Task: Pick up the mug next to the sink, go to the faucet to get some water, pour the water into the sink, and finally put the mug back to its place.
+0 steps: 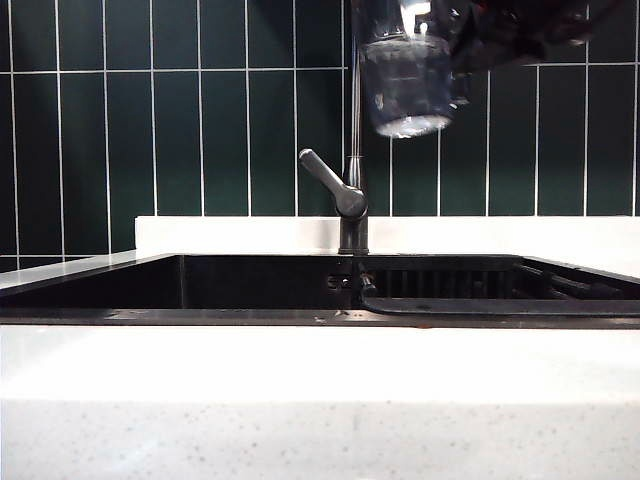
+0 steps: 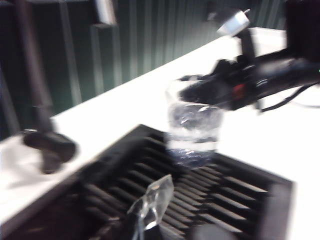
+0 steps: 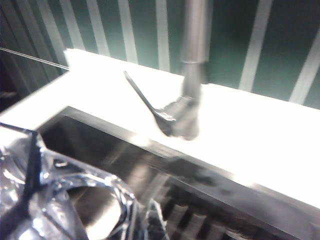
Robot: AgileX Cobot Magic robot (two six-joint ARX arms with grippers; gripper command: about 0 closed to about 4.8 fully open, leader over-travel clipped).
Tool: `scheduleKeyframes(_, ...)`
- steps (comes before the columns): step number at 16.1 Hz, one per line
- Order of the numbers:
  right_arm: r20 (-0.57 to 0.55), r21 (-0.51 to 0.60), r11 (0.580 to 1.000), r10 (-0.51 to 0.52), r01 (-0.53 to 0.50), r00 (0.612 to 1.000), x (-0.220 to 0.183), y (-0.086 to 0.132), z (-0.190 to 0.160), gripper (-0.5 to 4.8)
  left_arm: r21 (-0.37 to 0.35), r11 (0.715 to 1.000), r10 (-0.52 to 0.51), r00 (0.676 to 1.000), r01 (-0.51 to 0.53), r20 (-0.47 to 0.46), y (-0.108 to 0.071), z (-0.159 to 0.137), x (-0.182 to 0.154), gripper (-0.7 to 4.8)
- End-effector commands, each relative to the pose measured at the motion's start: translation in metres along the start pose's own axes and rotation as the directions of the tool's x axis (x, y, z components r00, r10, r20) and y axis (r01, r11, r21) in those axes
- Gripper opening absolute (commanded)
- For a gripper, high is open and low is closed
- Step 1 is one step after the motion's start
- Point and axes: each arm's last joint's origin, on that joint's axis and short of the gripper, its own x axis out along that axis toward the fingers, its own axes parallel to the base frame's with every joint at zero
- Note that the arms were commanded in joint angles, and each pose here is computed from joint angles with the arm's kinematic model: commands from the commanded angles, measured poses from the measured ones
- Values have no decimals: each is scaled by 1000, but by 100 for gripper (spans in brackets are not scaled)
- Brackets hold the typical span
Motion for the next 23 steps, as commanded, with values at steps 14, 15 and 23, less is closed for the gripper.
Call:
scheduleKeyframes(14, -125, -609, 771, -327, 188, 937, -7, 21, -25, -5, 1, 989, -147, 984, 147, -104, -59, -26, 23, -6)
scheduleKeyframes(15, -125, -612, 768, -330, 189, 936, -7, 21, -25, -5, 3, 989, -144, 984, 145, -103, -61, -27, 21, -6)
scheduleKeyframes(23, -107, -751, 634, -394, 185, 913, -9, 36, -19, -5, -10, 998, -61, 989, 61, -138, -74, -50, 7, -6)
